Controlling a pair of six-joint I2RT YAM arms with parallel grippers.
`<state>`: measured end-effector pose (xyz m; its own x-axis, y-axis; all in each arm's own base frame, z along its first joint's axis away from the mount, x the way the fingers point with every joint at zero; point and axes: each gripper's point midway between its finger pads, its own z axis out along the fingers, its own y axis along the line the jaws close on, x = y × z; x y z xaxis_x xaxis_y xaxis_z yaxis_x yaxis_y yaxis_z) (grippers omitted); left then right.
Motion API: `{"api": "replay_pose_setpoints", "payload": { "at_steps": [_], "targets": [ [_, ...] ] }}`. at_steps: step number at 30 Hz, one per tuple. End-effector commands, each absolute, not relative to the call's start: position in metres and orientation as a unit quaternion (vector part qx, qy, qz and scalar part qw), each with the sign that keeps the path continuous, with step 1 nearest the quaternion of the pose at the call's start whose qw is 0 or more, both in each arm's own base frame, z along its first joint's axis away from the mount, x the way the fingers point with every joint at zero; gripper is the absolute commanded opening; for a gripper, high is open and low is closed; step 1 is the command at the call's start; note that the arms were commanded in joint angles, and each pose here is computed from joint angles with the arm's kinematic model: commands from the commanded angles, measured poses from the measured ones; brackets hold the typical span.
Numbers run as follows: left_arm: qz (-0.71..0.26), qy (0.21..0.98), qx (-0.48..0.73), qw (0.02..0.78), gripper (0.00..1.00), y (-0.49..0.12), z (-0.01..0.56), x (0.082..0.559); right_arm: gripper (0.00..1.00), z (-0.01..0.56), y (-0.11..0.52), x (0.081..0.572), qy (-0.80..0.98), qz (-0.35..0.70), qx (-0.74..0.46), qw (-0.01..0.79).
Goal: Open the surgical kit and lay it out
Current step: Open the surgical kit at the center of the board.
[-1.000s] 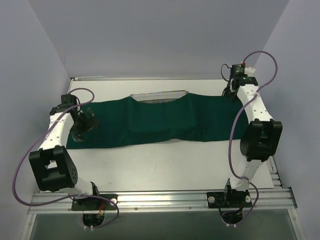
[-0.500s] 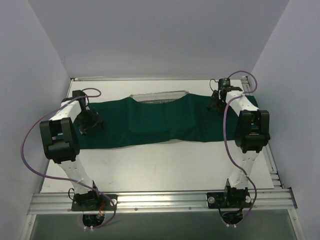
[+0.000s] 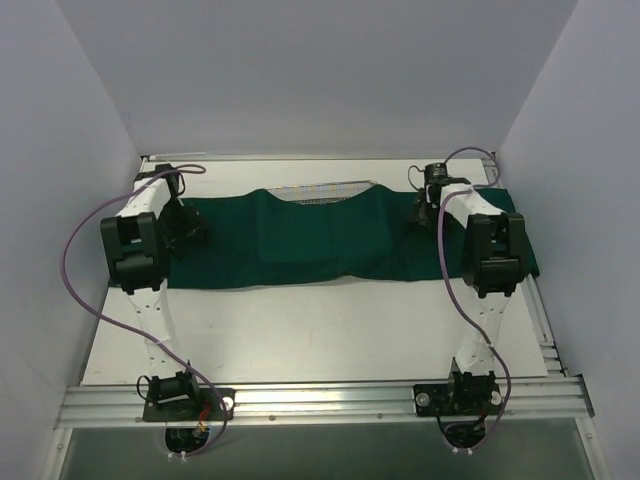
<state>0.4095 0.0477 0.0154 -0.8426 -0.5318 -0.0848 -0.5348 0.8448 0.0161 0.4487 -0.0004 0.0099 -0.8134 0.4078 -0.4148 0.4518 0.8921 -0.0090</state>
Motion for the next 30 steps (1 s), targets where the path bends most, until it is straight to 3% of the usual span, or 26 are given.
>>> {"api": "replay_pose_setpoints", "payload": {
  "at_steps": [1, 12, 17, 18, 20, 30],
  "targets": [
    [0.036, 0.965, -0.261, 0.017, 0.83, 0.049, -0.011, 0.420, 0.66, -0.024, -0.012, 0.440, 0.955, -0.093, 0.227, 0.167],
    [0.013, 0.963, -0.270, 0.010, 0.83, 0.052, -0.020, 0.456, 0.66, -0.030, -0.019, 0.465, 0.953, -0.092, 0.243, 0.155],
    [0.015, 0.963, -0.268, 0.030, 0.82, 0.054, 0.001, 0.456, 0.66, -0.023, -0.020, 0.449, 0.955, -0.082, 0.245, 0.146],
    [0.009, 0.961, -0.269, 0.063, 0.82, 0.055, 0.021, 0.463, 0.66, -0.019, -0.019, 0.448, 0.955, -0.080, 0.245, 0.148],
    [0.004, 0.961, -0.270, 0.061, 0.84, 0.051, 0.023, 0.448, 0.66, 0.005, -0.011, 0.456, 0.954, -0.063, 0.233, 0.178],
    [-0.097, 0.932, -0.252, 0.242, 0.91, 0.026, 0.141, 0.473, 0.72, 0.118, 0.025, 0.550, 0.907, 0.038, 0.218, 0.359]
  ]
}}
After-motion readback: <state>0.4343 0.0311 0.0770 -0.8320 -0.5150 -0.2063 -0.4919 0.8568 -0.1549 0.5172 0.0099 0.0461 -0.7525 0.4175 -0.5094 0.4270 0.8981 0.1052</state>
